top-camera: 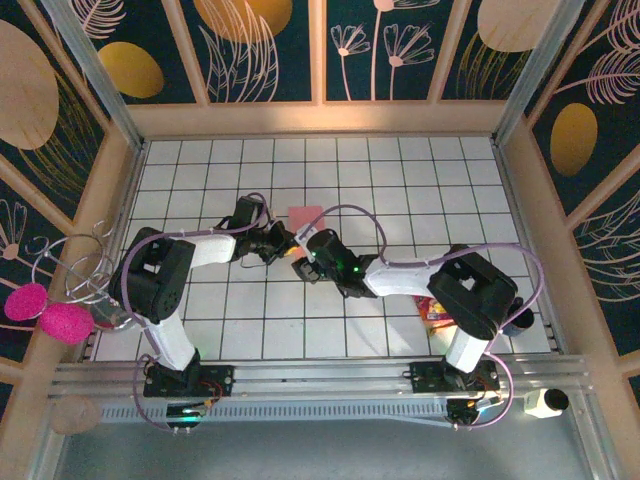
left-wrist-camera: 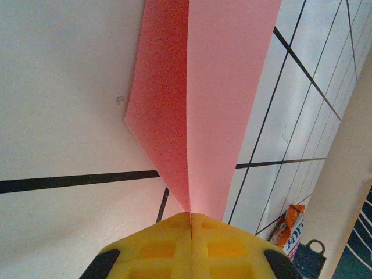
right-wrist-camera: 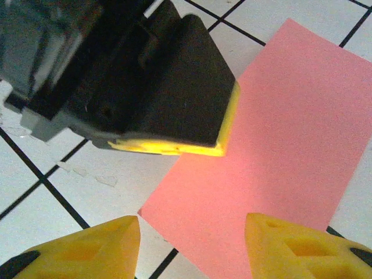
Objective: Fold a paper plane with a square sheet of paper (pick it up from the middle)
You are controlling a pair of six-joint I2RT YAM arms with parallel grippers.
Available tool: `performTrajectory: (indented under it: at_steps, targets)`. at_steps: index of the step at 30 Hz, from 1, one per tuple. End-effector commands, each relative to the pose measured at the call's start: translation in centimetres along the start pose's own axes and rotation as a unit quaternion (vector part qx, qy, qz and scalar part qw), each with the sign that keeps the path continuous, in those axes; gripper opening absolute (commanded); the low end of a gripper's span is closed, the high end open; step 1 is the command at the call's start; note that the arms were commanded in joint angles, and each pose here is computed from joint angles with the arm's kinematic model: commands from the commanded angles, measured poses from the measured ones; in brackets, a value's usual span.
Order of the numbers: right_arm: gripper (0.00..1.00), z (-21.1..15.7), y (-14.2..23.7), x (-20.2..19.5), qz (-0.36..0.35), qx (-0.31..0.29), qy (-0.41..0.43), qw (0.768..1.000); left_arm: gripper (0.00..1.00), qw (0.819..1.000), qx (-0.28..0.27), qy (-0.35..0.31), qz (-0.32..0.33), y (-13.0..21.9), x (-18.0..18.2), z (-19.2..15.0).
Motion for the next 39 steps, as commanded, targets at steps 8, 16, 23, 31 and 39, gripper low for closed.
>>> performTrajectory:
  at_steps: [8,16,23,31,39]
  targets:
    - [0.59,-1.6,0.0,0.4,-0.018,-0.066,0.075,0.995,0.00,1.000,0.001,0.007,-0.016,0.7,-1.0,0.1]
    - [0.59,-1.9,-0.9,0.4,-0.032,-0.070,0.101,0.992,0.00,1.000,0.004,0.007,-0.017,0.7,-1.0,0.0]
    - [0.54,-2.1,-1.2,0.0,-0.060,-0.069,0.116,0.989,0.00,1.000,0.006,0.005,-0.018,0.7,-1.0,0.0]
    - [0.41,-1.8,-1.2,-0.2,-0.073,-0.070,0.134,0.986,0.00,1.000,0.006,0.006,-0.015,0.6,-0.8,-0.1]
    - [0.28,-1.4,-1.0,0.4,-0.058,-0.078,0.140,0.985,0.01,1.000,0.007,0.009,-0.017,0.6,-0.8,-0.1]
Point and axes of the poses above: each hand's point on the last joint's axis, 136 mm out from that joint toward the fingers, its own y axis back along the fingers, its own x axis along the line the jaws close on, z = x × y, the point moved 8 cm from there along y, back along the fingers, and after that the axes turned 11 degrees about y, right-handed, at the moved point
